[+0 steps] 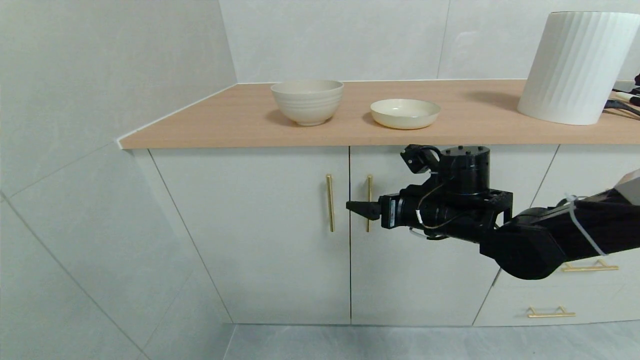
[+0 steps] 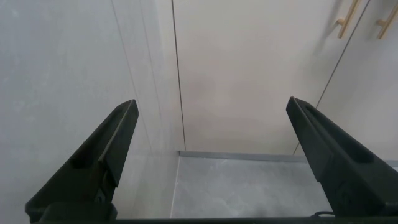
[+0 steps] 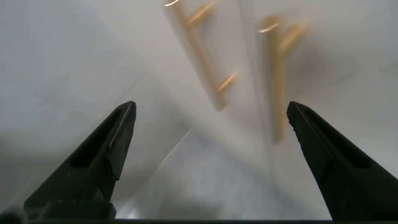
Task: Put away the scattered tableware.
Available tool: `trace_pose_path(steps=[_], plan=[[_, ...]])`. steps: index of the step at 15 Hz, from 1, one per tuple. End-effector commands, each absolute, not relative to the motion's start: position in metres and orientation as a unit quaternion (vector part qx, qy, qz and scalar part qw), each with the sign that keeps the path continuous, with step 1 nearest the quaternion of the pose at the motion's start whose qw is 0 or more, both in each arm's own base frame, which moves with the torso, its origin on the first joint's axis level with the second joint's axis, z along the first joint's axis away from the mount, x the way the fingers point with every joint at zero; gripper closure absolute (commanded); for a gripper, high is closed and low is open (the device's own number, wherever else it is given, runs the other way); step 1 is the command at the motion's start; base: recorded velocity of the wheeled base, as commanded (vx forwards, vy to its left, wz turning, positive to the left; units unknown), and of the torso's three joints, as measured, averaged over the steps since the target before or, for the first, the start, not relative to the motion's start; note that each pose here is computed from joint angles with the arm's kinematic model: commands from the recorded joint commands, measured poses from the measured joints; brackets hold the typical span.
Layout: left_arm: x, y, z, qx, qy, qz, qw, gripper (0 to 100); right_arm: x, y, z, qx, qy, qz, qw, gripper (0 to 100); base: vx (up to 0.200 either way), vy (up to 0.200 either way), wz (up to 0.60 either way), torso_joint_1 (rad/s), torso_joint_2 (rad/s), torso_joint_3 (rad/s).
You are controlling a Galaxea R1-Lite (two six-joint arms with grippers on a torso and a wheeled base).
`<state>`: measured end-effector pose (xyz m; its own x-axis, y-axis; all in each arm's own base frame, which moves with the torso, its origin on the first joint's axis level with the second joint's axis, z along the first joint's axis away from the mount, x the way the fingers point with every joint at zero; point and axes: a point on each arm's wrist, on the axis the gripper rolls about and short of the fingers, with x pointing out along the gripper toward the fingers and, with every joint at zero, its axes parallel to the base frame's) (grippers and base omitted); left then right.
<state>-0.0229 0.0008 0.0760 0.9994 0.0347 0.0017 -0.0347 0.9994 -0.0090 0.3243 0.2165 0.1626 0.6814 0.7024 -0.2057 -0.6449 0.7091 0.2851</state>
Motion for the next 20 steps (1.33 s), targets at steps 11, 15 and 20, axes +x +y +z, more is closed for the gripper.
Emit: trace_pose_path(steps=[11,15,20], plan=[[-0.023,0.001,0.076,-0.005,-0.001,0.018,1.000,0,0.354,0.228,0.131,0.151,0.130,0.361,0.911,0,0.000,0.000,0.00,0.000,0.00,0.000],[-0.023,0.001,0.076,-0.005,-0.001,0.018,1.000,0,0.359,0.234,0.130,0.177,0.133,0.364,0.905,0,0.000,0.000,0.00,0.000,0.00,0.000],[-0.023,0.001,0.076,-0.005,-0.001,0.018,1.000,0,0.355,0.235,0.132,0.208,0.147,0.386,0.887,0,0.000,0.000,0.00,0.000,0.00,0.000]])
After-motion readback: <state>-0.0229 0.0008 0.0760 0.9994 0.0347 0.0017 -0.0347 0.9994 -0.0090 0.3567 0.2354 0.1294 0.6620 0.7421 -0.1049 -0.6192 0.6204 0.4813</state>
